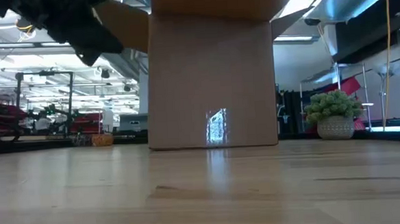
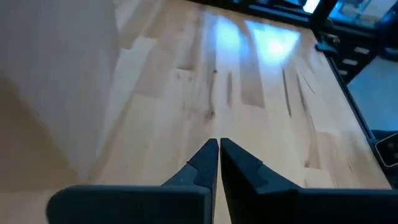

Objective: Wrap mug
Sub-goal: Return to Home Position

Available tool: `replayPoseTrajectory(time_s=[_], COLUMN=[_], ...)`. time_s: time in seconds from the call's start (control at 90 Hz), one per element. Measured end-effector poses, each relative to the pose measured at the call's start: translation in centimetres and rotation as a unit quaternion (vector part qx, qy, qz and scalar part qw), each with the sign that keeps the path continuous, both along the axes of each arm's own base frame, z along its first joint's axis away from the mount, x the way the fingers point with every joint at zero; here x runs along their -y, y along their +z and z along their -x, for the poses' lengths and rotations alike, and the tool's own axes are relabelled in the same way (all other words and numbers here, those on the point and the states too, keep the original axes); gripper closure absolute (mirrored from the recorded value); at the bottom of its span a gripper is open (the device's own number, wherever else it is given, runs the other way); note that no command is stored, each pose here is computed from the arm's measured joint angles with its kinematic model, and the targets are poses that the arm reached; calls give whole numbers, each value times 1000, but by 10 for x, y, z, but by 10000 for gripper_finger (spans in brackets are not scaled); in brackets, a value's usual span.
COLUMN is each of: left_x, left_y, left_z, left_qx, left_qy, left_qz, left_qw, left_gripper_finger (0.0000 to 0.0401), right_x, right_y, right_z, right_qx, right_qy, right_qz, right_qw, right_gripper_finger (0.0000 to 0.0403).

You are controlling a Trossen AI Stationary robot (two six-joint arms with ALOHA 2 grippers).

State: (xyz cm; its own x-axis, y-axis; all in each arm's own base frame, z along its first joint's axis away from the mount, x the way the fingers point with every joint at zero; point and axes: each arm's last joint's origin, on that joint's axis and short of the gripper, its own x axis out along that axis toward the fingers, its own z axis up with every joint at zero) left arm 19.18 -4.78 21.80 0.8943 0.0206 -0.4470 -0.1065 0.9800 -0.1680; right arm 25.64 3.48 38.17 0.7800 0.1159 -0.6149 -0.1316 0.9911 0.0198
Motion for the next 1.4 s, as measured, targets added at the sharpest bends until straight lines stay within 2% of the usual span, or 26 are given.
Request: replayPoseTrajectory(time_s=[0.156, 0.278, 0.422, 0.478, 0.556, 0.633, 0.689, 0.811, 1.033, 1.122, 1.256, 1.4], left_x=[-8, -9, -12, -13, -16, -20, -22, -26, -28, -29, -32, -33], left_y=[-6, -12, -22, -27, -33, -42, -47, -54, -57, -56, -56, -53], left_z=[12, 19, 29, 33, 40, 46, 50, 55, 56, 56, 56, 56], left_qx=[14, 19, 61, 87, 114, 113, 107, 90, 74, 77, 83, 94], left_qy=[24, 24, 12, 9, 10, 19, 35, 80, 96, 109, 128, 124], left_qz=[24, 24, 14, 10, 8, 6, 8, 11, -6, 5, 29, 16], left_qw=[999, 999, 998, 996, 993, 993, 994, 993, 993, 991, 988, 988], left_gripper_finger=[401, 401, 401, 401, 401, 401, 401, 401, 401, 401, 401, 401], right_x=[-6, -4, -3, -2, -1, 1, 1, 0, 10, 16, 24, 31], right_y=[-36, -60, -89, -100, -119, -140, -151, -167, -201, -208, -213, -219], right_z=[15, 24, 33, 37, 41, 47, 47, 45, 64, 76, 95, 113], right_qx=[39, 64, 82, 88, 61, 14, -3, 41, 165, 189, 206, 236], right_qy=[10, 3, 2, -1, -16, -38, -53, -43, -54, -75, -96, -113], right_qz=[-14, -28, -47, -55, -56, -37, -49, -80, -90, -115, -118, -111], right_qw=[999, 998, 996, 995, 996, 998, 997, 995, 981, 972, 967, 959], right_gripper_finger=[328, 363, 398, 399, 395, 394, 394, 394, 394, 394, 393, 393])
